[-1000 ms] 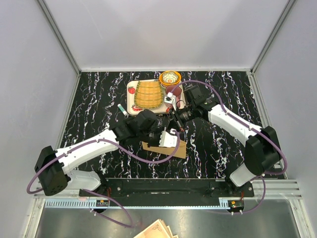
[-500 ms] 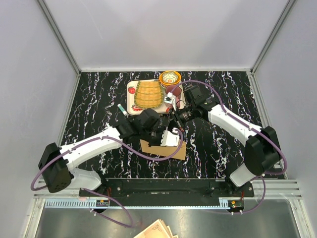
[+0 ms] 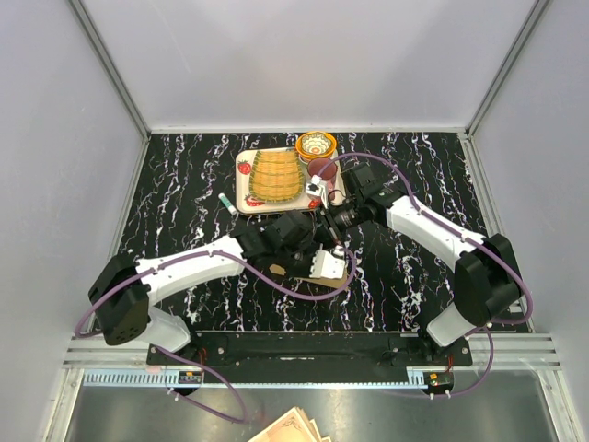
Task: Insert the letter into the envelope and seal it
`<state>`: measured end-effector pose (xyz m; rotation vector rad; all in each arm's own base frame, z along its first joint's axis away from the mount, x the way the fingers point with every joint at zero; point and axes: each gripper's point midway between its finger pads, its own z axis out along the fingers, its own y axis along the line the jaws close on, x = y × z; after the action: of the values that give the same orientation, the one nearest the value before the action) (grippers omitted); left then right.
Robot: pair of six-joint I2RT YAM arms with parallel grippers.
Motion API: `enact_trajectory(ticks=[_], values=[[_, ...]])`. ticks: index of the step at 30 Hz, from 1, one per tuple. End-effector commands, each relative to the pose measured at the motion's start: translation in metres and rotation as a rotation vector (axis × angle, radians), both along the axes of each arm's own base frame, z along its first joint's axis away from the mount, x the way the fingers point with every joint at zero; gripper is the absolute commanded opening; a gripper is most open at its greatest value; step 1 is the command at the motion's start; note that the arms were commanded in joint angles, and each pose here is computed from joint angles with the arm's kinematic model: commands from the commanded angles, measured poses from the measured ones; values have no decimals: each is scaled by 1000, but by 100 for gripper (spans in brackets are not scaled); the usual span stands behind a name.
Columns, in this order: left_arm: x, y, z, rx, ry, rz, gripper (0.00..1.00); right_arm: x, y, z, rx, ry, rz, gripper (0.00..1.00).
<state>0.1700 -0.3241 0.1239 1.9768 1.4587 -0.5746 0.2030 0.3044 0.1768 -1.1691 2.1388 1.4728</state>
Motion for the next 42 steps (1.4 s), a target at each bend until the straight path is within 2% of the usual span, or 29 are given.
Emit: enact_trajectory(ticks=[1,12,13,17,20,23,24,26,27,28,30,34,37,40,42], values=[[8,-13,1,-22,-44,26,0,-3,4,12,43,-45,23,0],[13,-18,-3,-13,-52,48,1,-6,0,4,30,-29,19,0],[14,-18,1,-26,-57,58,14,-6,-1,4,26,-38,16,0],[11,-14,31,-84,-74,78,46,3,-11,-5,6,-38,-17,0],[4,-5,65,-136,-67,98,55,15,-22,-11,-8,-38,-54,0],[1,13,93,-218,-7,142,61,31,-36,-13,-14,-20,-120,0],[-1,18,94,-235,29,151,66,35,-40,-14,-18,-8,-142,0],[12,38,105,-280,75,236,72,48,-55,-18,-34,19,-220,0],[19,47,103,-285,84,275,80,53,-61,-20,-44,34,-256,0],[42,63,106,-305,65,372,82,59,-68,-23,-56,42,-292,0],[68,83,104,-309,93,514,82,70,-86,-33,-91,82,-385,0],[144,157,109,-409,209,989,83,81,-103,-55,-156,130,-524,0],[189,211,108,-469,162,1337,88,88,-110,-68,-195,143,-627,0],[212,246,106,-502,128,1547,91,91,-116,-80,-237,151,-679,0],[226,267,98,-484,104,1665,88,93,-121,-87,-264,139,-692,0]])
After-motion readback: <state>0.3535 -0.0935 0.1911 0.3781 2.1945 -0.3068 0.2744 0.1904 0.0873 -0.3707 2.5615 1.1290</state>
